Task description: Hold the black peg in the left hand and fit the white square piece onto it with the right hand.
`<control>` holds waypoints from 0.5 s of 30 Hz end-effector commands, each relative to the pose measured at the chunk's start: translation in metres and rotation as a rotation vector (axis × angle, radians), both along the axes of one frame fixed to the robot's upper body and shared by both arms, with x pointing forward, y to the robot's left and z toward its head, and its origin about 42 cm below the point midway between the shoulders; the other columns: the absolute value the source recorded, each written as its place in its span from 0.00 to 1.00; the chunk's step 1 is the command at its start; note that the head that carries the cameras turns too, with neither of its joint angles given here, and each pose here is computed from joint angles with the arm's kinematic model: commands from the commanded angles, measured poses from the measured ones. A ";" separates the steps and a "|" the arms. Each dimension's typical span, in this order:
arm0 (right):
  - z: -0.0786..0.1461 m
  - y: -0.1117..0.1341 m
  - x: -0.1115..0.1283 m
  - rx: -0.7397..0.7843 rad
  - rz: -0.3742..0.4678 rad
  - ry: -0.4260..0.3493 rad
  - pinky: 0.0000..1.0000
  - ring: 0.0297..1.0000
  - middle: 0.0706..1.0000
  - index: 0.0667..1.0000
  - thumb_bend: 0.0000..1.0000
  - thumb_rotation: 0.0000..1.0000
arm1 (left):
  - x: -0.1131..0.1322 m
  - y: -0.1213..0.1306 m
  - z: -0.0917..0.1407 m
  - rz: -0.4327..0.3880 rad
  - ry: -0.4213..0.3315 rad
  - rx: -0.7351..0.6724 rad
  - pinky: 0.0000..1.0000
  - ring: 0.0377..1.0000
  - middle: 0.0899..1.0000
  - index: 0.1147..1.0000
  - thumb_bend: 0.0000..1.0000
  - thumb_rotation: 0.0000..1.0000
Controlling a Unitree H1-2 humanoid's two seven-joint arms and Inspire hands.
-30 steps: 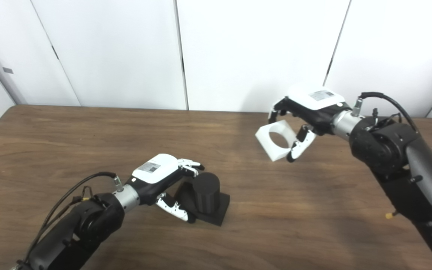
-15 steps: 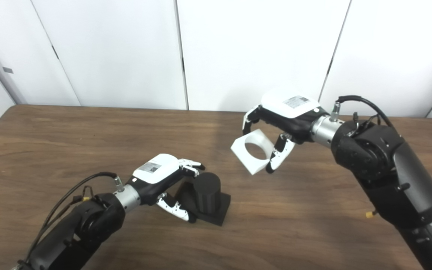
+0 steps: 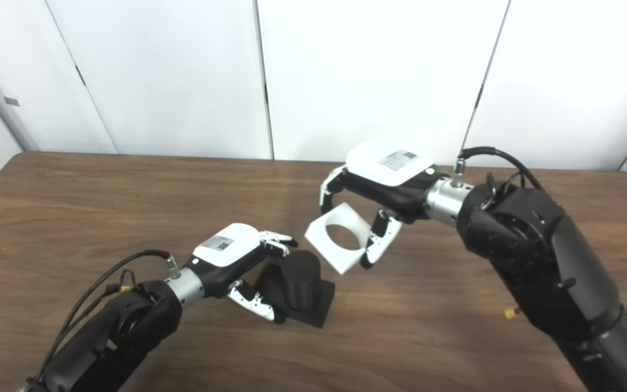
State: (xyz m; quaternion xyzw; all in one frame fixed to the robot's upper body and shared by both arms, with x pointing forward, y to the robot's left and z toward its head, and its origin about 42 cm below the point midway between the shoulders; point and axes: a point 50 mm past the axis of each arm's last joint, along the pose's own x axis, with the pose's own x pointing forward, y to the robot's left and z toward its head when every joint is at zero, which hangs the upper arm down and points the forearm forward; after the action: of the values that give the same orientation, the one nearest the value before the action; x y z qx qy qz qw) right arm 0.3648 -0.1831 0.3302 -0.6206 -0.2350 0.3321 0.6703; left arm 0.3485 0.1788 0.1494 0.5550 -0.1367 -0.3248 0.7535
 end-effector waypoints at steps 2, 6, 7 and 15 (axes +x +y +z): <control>0.025 0.007 -0.003 0.031 0.028 -0.076 0.64 0.73 0.71 0.44 0.52 0.13 | -0.004 -0.005 -0.017 -0.010 0.057 0.076 0.79 0.86 0.86 0.42 0.52 0.07; 0.024 0.013 -0.005 0.042 0.048 -0.069 0.64 0.73 0.71 0.44 0.52 0.13 | -0.004 -0.005 -0.017 -0.013 0.056 0.068 0.79 0.86 0.86 0.42 0.52 0.07; 0.023 0.014 -0.006 0.045 0.050 -0.066 0.64 0.73 0.71 0.44 0.52 0.13 | -0.004 -0.005 -0.018 -0.014 0.054 0.064 0.79 0.86 0.86 0.42 0.52 0.07; 0.010 0.029 -0.007 0.047 0.072 -0.025 0.66 0.73 0.71 0.44 0.52 0.13 | -0.005 -0.007 -0.015 -0.012 0.064 0.078 0.80 0.87 0.87 0.42 0.52 0.07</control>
State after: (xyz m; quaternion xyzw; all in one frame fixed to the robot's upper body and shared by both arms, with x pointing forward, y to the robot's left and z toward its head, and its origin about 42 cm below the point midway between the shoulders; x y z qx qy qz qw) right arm 0.3558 -0.1578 0.3271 -0.6000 -0.2546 0.3561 0.6696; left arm 0.3488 0.1783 0.1492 0.5553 -0.1347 -0.3240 0.7540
